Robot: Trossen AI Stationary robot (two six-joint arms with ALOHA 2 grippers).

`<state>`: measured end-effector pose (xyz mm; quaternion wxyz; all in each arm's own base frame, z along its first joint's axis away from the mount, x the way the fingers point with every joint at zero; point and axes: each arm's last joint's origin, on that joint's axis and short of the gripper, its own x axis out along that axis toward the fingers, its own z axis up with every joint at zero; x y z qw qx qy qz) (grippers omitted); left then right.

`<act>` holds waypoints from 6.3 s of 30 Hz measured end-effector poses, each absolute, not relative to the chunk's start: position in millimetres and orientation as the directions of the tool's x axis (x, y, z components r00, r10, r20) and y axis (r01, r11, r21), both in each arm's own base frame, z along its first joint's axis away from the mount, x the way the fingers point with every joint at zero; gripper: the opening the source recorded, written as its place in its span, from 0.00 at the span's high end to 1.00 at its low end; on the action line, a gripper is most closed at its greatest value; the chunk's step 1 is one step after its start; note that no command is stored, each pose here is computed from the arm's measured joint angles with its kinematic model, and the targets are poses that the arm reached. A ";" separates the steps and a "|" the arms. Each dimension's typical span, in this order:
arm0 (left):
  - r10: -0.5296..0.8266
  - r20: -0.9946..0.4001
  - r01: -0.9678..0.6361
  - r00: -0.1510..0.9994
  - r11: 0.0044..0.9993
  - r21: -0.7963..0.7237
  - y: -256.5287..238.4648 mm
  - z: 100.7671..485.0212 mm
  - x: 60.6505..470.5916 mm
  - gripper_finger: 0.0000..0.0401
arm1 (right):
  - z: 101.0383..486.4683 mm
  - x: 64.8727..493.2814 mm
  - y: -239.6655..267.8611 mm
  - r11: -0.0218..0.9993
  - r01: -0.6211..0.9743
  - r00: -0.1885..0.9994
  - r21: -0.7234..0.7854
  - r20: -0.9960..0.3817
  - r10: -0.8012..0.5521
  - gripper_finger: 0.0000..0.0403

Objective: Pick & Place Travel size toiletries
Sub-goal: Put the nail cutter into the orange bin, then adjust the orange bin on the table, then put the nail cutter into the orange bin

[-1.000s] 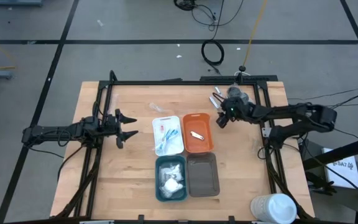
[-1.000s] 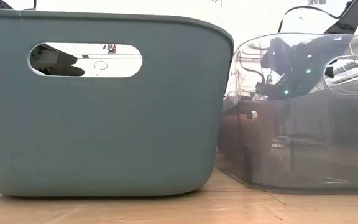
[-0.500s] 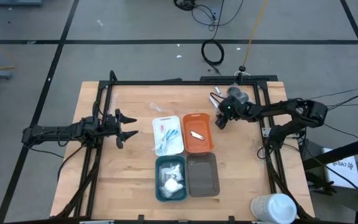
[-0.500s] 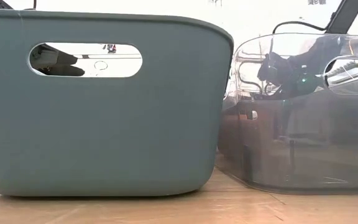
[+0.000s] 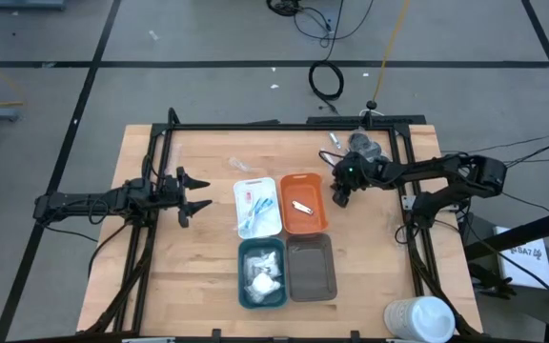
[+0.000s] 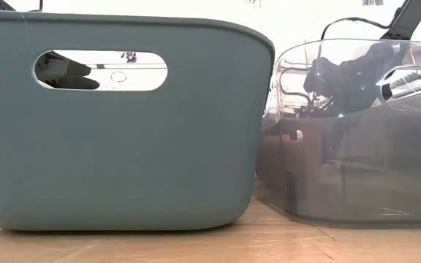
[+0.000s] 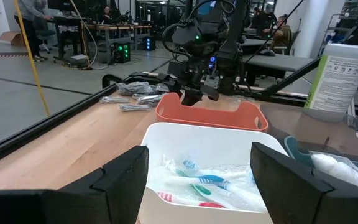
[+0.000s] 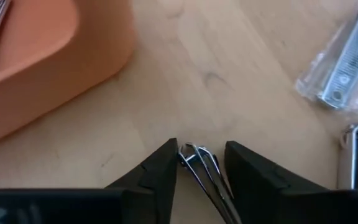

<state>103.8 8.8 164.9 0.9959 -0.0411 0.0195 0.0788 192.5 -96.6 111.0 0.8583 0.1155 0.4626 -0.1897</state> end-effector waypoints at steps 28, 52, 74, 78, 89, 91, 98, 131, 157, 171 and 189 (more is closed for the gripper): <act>0.156 -0.046 -0.159 0.987 0.984 -0.079 8.8 164.8 103.8 0.32 | 136.5 197.5 -99.1 0.890 0.454 0.648 0.044 -0.702 -0.296 0.88; 0.155 -0.046 -0.159 0.987 0.984 -0.078 8.8 164.8 103.8 0.32 | 205.7 225.1 -57.4 0.978 0.127 0.960 0.164 -0.270 -0.080 0.88; 0.156 -0.046 -0.159 0.987 0.984 -0.079 8.9 164.8 103.8 0.32 | 160.6 294.8 -58.4 0.987 0.085 0.821 0.139 -0.570 0.010 0.88; 0.156 -0.046 -0.159 0.987 0.984 -0.078 8.8 164.8 103.8 0.32 | 149.9 299.1 -59.5 0.987 0.088 0.814 0.133 -0.581 0.006 0.88; 0.156 -0.046 -0.159 0.987 0.984 -0.079 8.8 164.8 103.8 0.32 | 145.5 301.5 -59.7 0.986 0.086 0.815 0.145 -0.580 0.014 0.76; 0.156 -0.046 -0.159 0.987 0.984 -0.078 8.9 164.8 103.8 0.32 | 145.4 301.4 -59.8 0.986 0.087 0.814 0.145 -0.580 0.014 0.75; 0.156 -0.046 -0.159 0.987 0.984 -0.078 8.9 164.8 103.8 0.32 | 151.6 302.2 -58.3 0.984 0.089 0.836 0.157 -0.549 0.012 0.74; 0.155 -0.046 -0.159 0.987 0.984 -0.078 8.8 164.7 103.8 0.32 | 140.5 221.7 -47.6 0.959 0.283 0.572 -0.031 -0.797 -0.194 1.00; 0.155 -0.046 -0.158 0.987 0.984 -0.078 8.8 164.7 103.8 0.32 | 157.1 221.5 -62.7 0.913 0.391 0.621 -0.115 -0.699 -0.354 1.00; 0.155 -0.046 -0.159 0.987 0.984 -0.078 8.8 164.7 103.8 0.32 | 147.6 187.8 -97.5 0.718 0.668 0.318 -0.196 -0.797 -0.514 0.65; 0.155 -0.046 -0.158 0.987 0.984 -0.078 8.8 164.7 103.8 0.32 | 124.1 174.5 -104.6 0.701 0.707 0.330 -0.093 -0.834 -0.443 0.51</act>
